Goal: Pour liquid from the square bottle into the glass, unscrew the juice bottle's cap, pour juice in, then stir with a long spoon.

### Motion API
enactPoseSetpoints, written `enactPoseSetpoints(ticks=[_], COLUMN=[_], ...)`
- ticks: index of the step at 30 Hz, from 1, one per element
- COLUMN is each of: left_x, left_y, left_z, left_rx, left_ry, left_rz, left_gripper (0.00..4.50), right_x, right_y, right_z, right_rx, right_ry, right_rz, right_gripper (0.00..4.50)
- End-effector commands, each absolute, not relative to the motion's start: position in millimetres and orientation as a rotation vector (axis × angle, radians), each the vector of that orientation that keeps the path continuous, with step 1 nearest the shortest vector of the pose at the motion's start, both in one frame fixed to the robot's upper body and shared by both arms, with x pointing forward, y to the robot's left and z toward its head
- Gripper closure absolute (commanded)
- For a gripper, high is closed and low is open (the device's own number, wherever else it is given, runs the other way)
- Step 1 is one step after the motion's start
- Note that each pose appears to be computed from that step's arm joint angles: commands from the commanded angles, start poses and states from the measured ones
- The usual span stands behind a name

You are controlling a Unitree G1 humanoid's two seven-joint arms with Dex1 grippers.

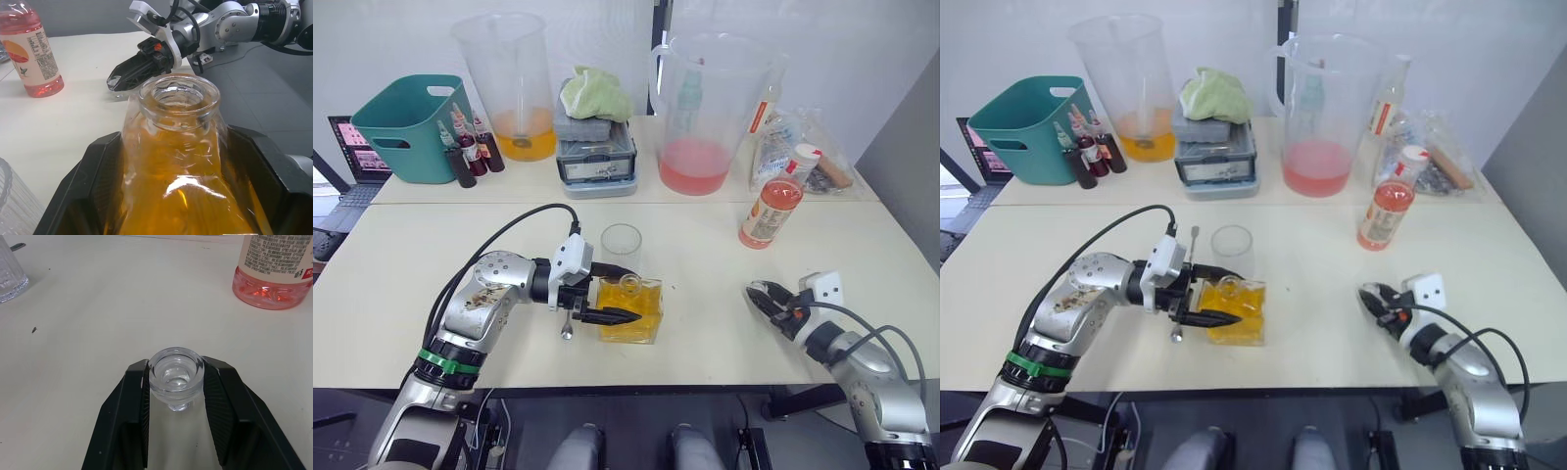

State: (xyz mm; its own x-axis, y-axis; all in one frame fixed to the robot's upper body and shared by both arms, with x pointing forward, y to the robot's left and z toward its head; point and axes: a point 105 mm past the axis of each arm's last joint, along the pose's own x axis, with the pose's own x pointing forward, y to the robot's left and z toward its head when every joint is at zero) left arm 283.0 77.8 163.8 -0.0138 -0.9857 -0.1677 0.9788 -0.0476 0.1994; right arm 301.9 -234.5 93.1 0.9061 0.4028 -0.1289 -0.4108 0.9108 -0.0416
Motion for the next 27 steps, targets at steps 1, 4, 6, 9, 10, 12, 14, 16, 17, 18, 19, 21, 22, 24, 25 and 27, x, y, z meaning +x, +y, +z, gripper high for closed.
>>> enactPoseSetpoints(ticks=[1,4,6,9,10,12,14,16,17,18,19,21,22,24,25,27], left_x=[282.3,282.5,282.6,283.7,284.4,285.3,285.7,285.8,285.8,286.0,286.0,284.3,283.0,280.4,279.7,275.5], left_y=[77.2,77.2,77.2,78.2,78.7,79.3,79.5,79.5,79.5,80.1,80.6,84.4,87.0,91.3,92.1,100.2], left_z=[164.9,164.9,165.0,165.2,166.0,167.6,168.6,168.8,168.8,171.2,173.0,183.8,189.1,197.6,199.3,211.2], left_rx=[0.328,0.329,0.328,0.329,0.329,0.33,0.33,0.33,0.33,0.33,0.33,0.314,0.302,0.276,0.27,0.236], left_ry=[-0.029,-0.031,-0.032,-0.033,-0.036,-0.041,-0.044,-0.044,-0.044,-0.053,-0.06,-0.091,-0.103,-0.112,-0.112,-0.106], left_rz=[-1.611,-1.613,-1.613,-1.611,-1.609,-1.606,-1.605,-1.606,-1.606,-1.603,-1.6,-1.591,-1.587,-1.581,-1.58,-1.573], left_gripper=[1.71,1.71,1.71,1.71,1.71,1.71,1.71,1.71,1.71,1.71,1.71,1.71,1.71,1.71,1.71,1.71], right_x=[300.0,300.5,300.7,301.2,301.4,301.9,302.3,302.3,302.3,302.5,302.7,302.6,301.9,299.5,298.8,293.8], right_y=[-236.5,-239.4,-239.9,-240.4,-239.9,-239.4,-239.4,-239.3,-239.3,-238.3,-237.6,-238.1,-238.3,-237.6,-237.3,-231.3], right_z=[82.4,80.0,80.6,86.2,89.3,93.3,94.8,95.1,95.2,98.6,101.2,115.2,123.0,134.3,136.5,154.5], right_rx=[-0.062,-0.069,-0.06,-0.062,-0.063,-0.064,-0.064,-0.064,-0.064,-0.07,-0.074,-0.095,-0.102,-0.112,-0.113,-0.129], right_ry=[0.155,0.172,0.171,0.162,0.156,0.147,0.145,0.145,0.145,0.136,0.129,0.09,0.068,0.039,0.034,-0.011], right_rz=[0.414,0.403,0.401,0.401,0.403,0.403,0.402,0.401,0.401,0.404,0.407,0.405,0.406,0.409,0.409,0.435], right_gripper=[3.44,3.44,3.44,2.06,1.73,1.04,0.38,0.0,0.0,0.0,0.0,0.0,0.0,0.0,0.0,0.0])
